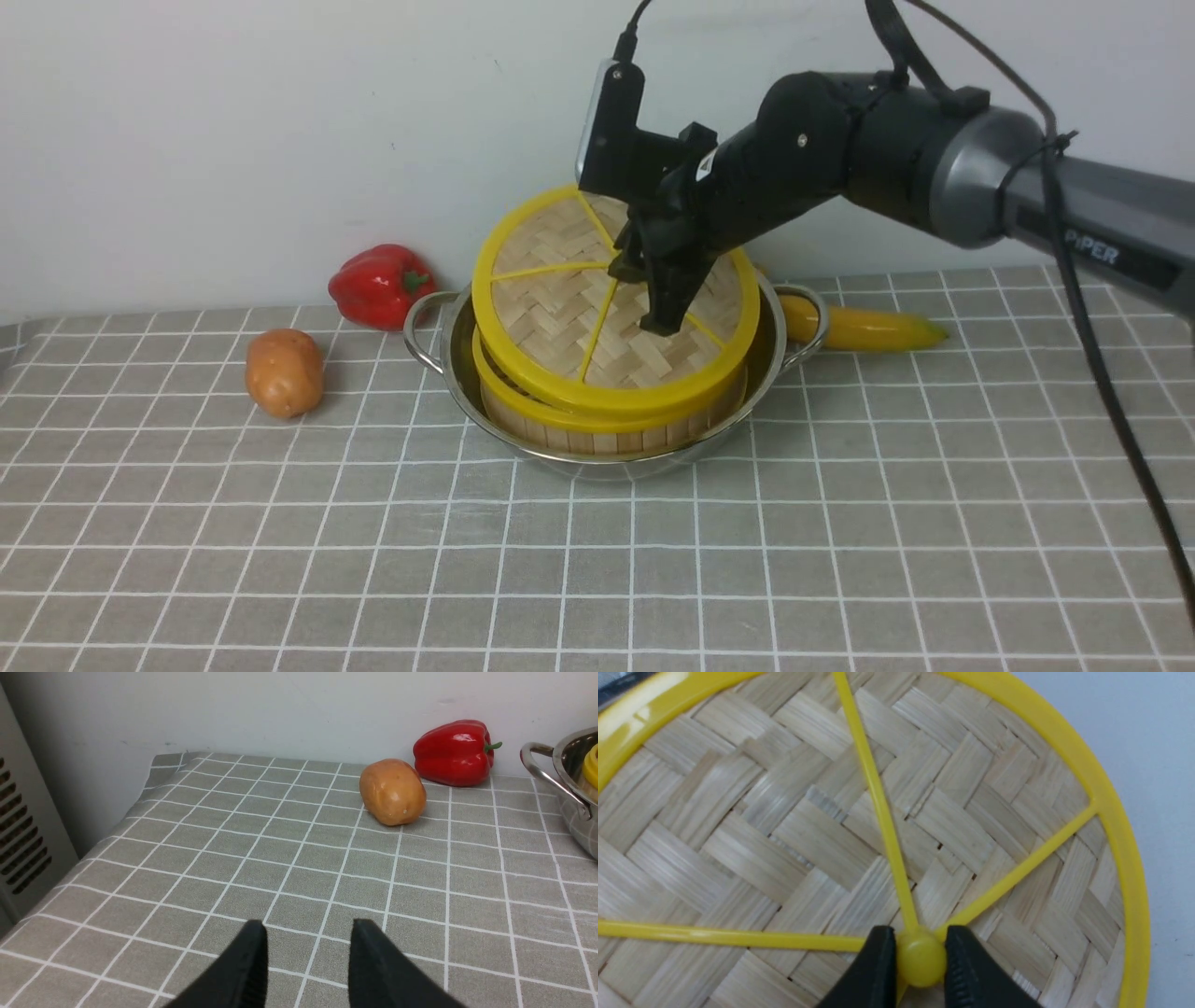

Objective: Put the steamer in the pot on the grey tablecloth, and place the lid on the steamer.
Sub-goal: 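Place the bamboo steamer lid onto the steamer basket in the pot with the right gripper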

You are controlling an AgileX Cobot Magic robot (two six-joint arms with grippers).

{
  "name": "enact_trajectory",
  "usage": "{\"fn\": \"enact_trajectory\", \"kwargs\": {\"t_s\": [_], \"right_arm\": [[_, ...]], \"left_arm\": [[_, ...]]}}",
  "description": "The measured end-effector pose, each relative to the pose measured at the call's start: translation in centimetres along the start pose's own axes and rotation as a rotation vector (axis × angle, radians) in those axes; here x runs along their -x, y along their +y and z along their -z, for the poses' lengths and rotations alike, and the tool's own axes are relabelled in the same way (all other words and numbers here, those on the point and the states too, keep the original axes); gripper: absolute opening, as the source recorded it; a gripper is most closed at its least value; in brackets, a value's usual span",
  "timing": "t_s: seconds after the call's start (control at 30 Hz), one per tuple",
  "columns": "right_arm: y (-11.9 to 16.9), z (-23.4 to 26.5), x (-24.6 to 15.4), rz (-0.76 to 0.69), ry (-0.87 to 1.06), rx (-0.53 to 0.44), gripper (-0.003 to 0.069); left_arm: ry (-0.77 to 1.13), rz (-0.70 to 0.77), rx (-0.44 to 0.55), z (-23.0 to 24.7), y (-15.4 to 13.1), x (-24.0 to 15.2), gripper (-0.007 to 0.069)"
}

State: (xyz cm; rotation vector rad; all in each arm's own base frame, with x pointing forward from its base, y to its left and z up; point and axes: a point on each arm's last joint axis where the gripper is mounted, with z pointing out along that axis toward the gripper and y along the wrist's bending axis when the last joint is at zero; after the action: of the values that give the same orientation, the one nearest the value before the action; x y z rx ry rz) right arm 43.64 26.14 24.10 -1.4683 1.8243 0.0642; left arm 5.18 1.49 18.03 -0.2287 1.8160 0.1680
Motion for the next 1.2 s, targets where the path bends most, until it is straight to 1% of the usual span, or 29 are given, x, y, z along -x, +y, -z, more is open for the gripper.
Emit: {"fn": "enact_trajectory", "kwargs": {"t_s": [0.5, 0.83, 0.9, 1.07, 1.2], "right_arm": [[0.12, -0.04, 0.21, 0.010, -0.007, -0.004, 0.0148], [0.17, -0.03, 0.36, -0.012, -0.023, 0.002, 0.0149], [0.16, -0.03, 0.38, -0.013, -0.025, 0.001, 0.0155], [-0.13, -0.04, 0.59, -0.019, -0.049, -0.030, 0.0207], [-0.16, -0.04, 0.60, -0.019, -0.051, -0.033, 0.0242]], "left_arm": [[0.000, 0.000, 0.000, 0.00, 0.00, 0.00, 0.0243], [0.000, 0.002, 0.000, 0.00, 0.00, 0.00, 0.0243], [0.000, 0.002, 0.000, 0.00, 0.00, 0.00, 0.0243], [0.000, 0.002, 0.000, 0.00, 0.00, 0.00, 0.0243], [0.000, 0.002, 0.000, 0.00, 0.00, 0.00, 0.0243]]}}
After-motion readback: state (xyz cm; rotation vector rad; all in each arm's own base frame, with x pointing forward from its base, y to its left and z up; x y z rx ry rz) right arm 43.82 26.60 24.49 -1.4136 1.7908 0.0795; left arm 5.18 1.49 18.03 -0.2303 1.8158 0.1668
